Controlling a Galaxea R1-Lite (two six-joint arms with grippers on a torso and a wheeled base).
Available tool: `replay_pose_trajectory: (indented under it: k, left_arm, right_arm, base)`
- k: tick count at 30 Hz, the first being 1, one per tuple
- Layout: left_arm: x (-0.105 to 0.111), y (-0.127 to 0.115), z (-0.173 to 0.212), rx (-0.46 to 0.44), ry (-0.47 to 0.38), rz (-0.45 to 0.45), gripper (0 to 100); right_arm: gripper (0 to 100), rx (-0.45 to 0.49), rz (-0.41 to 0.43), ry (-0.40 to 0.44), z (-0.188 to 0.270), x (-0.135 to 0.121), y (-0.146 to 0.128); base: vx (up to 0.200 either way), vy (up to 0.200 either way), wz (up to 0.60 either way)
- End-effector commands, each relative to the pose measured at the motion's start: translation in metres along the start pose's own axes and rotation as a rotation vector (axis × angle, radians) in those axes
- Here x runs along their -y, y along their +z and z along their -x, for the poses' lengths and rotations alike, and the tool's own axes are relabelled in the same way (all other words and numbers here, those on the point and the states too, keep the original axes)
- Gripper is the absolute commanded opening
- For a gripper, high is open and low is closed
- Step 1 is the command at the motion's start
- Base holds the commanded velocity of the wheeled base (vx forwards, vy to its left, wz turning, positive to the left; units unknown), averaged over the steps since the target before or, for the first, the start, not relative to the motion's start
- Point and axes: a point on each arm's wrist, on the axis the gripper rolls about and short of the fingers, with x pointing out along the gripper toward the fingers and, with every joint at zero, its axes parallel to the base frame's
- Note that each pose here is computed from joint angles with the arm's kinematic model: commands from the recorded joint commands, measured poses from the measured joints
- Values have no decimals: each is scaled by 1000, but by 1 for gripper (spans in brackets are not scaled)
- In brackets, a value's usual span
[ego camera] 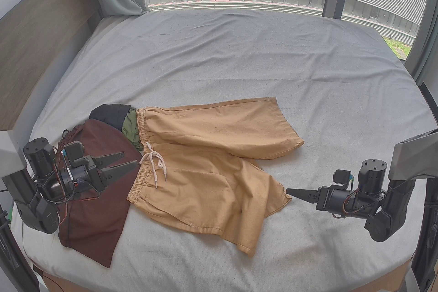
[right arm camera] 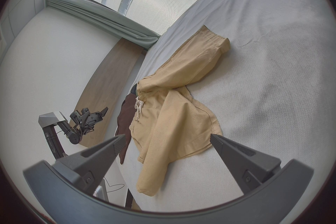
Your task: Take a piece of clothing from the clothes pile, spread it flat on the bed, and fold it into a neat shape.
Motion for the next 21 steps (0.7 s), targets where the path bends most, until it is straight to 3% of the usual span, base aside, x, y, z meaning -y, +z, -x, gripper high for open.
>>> replay_pose_trajectory:
  k: [1, 5, 21]
  left_arm:
    - [0, -1, 0, -3, 0, 3, 100]
    - [0, -3, 0, -7, 0, 7, 100]
    - [1, -3, -1, -8, -3, 7, 100]
  right_arm:
    - [100, -16, -18, -18, -2, 5, -6]
    - [100, -21, -32, -63, -7, 14, -12]
    - [100, -42, -59, -80, -17, 28, -20]
  base:
    - [0, 0, 0]
    - [0, 0, 0]
    - [0, 0, 0]
